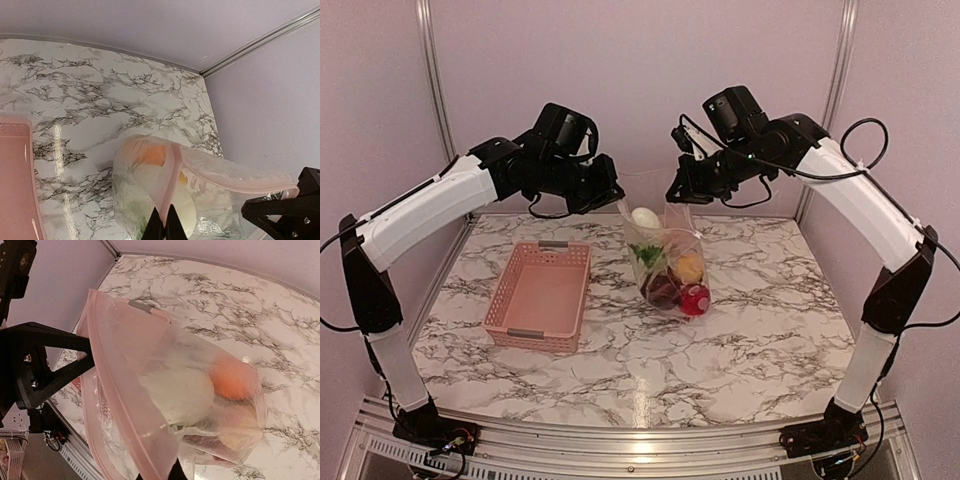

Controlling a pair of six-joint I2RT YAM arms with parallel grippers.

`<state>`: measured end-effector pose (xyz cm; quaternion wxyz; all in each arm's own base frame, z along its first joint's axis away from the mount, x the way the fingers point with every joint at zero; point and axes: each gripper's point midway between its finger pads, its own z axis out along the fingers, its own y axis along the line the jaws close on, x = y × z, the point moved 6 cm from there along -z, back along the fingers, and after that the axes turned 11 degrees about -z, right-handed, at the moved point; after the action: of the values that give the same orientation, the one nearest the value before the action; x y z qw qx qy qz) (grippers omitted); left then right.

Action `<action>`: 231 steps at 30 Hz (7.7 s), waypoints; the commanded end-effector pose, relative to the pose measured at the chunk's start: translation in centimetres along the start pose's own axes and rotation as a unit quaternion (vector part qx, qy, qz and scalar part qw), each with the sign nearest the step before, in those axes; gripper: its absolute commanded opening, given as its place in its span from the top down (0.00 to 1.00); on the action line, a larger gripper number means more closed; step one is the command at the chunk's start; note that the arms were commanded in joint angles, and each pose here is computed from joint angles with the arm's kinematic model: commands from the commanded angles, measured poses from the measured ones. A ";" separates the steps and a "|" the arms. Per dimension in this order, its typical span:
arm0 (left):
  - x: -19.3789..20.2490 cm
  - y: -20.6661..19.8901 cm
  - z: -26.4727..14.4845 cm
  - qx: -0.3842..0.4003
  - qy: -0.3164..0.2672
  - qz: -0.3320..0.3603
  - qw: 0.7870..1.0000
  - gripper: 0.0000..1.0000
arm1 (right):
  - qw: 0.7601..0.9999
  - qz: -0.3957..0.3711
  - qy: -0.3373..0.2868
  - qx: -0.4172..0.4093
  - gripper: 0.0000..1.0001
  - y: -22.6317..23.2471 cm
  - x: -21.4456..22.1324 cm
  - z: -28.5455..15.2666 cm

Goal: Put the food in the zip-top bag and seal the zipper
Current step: Adjust the zipper food storage bag at the center of the board, then pass from the left arm to the right, then pass from the right arm to the left, then pass from the left arm to the right, then hold the zipper from the zipper food storage bag.

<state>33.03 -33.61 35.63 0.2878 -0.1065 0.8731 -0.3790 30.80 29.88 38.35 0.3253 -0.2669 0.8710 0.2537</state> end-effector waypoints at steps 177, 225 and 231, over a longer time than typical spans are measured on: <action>11.0 -9.4 -8.6 0.270 0.030 0.539 0.797 0.35 | 0.931 -0.310 -0.122 -0.149 1.00 5.2 8.1 -7.8; 14.1 -8.0 -4.9 0.302 0.110 0.527 0.787 0.73 | 0.926 -0.317 -0.095 -0.183 1.00 6.7 9.0 -9.2; 14.2 -8.0 -5.1 0.306 0.113 0.525 0.786 0.78 | 0.927 -0.315 -0.092 -0.181 1.00 6.6 9.2 -8.9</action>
<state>18.63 -41.40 38.61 0.3751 0.4986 0.6620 -0.4152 16.99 26.27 37.72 0.3823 -0.5542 0.6696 0.3135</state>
